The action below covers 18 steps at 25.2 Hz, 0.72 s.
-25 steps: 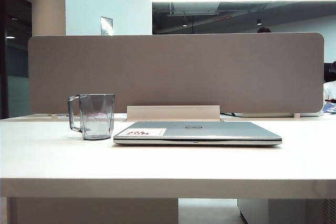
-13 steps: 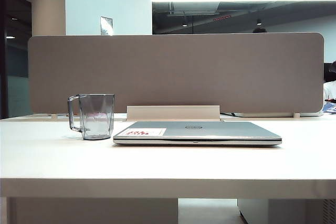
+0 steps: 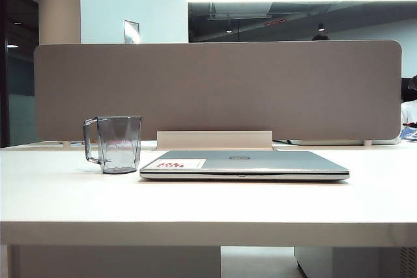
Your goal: Pick up the water cup and place it on the side of the laptop close to you.
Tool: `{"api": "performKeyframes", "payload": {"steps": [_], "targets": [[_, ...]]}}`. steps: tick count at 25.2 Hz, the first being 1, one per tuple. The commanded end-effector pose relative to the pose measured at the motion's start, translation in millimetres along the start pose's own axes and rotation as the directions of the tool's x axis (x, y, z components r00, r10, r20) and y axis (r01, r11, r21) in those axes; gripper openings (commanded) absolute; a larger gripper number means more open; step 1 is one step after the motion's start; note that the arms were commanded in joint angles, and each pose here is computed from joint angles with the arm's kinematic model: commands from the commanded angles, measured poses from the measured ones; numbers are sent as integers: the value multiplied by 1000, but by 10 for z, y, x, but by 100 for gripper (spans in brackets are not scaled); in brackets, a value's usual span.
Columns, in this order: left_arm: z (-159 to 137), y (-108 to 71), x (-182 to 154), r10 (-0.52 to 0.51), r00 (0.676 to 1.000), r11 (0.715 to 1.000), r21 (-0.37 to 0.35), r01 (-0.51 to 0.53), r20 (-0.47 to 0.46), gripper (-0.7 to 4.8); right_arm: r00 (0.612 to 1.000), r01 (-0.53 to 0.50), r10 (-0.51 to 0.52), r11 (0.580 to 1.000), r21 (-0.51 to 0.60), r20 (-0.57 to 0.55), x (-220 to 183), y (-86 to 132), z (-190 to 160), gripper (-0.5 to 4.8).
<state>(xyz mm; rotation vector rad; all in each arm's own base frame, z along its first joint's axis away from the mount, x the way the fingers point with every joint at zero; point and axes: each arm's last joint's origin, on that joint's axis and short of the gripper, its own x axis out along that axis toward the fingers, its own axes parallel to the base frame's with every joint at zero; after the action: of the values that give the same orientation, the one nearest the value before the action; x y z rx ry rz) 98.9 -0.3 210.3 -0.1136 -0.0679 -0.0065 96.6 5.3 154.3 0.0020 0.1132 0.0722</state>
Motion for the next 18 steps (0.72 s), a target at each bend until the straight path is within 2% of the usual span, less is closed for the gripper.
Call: {"api": "performKeyframes", "payload": {"steps": [1,7,13,18], "targets": [[189,-26,135,-4,1000,999,34,5,-27,-3,1000,3,-3,1000,0,17,2,0,8,-1],[346,-51,489,-29,999,999,35,29,-14,-3,1000,2,-2,1000,0,17,2,0,8,-1],[235,-41,955,-23,994,999,32,27,-107,-2,1000,0,0,1000,0,16,2,0,7,-1],[75,-51,1310,-101,971,994,25,109,-215,-2,1000,0,0,1000,0,16,2,0,7,-1]]}}
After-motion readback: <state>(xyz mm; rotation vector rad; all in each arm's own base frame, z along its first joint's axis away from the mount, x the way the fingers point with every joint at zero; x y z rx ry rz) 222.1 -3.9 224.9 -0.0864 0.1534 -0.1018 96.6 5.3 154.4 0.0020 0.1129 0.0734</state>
